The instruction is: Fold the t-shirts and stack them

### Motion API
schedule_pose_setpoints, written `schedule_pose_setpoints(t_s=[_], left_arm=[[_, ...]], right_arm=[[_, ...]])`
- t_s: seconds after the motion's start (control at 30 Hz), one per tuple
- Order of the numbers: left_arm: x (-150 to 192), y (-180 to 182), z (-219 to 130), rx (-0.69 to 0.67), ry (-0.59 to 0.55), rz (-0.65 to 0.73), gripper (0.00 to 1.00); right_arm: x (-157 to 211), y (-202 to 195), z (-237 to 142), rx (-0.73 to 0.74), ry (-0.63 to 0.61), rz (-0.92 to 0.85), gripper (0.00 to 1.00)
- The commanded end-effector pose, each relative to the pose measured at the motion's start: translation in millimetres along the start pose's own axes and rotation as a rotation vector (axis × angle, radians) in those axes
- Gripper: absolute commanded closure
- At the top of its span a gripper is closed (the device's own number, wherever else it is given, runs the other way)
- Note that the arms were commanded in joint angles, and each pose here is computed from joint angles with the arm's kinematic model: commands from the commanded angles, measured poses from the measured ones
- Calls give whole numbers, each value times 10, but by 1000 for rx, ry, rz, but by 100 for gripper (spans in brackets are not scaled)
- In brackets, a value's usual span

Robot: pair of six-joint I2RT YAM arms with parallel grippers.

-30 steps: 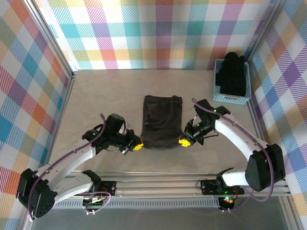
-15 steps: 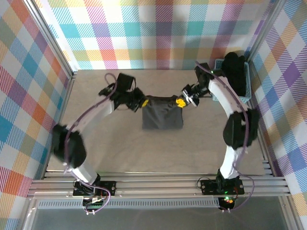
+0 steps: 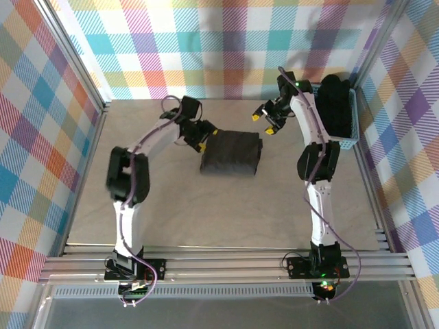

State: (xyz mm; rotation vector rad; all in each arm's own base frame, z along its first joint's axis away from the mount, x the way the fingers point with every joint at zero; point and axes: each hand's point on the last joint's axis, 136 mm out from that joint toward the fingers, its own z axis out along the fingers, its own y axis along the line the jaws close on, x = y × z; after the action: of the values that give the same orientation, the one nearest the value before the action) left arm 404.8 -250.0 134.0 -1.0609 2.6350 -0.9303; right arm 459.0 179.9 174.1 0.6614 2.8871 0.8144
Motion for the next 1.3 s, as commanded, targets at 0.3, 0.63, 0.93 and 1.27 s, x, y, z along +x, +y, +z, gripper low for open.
schedule_pose_setpoints(t_s=[0.3,0.63,0.93,1.27], left_arm=[[1069,-78,613,287,-84,-318,17],[1047,-141,916,361,-252,-319,18],[984,-276,1405,367,-267,-360,33],[183,-58,1373,349,-405,-430,100]], right_arm=[[1112,-81,-662,-522,-275,-284,36],[1470,-412,-605,-531,-214,-298,35],[1553,-466,-620,-524,-184,-313,36],[1510,-500,-622,-513,-172,-287,35]])
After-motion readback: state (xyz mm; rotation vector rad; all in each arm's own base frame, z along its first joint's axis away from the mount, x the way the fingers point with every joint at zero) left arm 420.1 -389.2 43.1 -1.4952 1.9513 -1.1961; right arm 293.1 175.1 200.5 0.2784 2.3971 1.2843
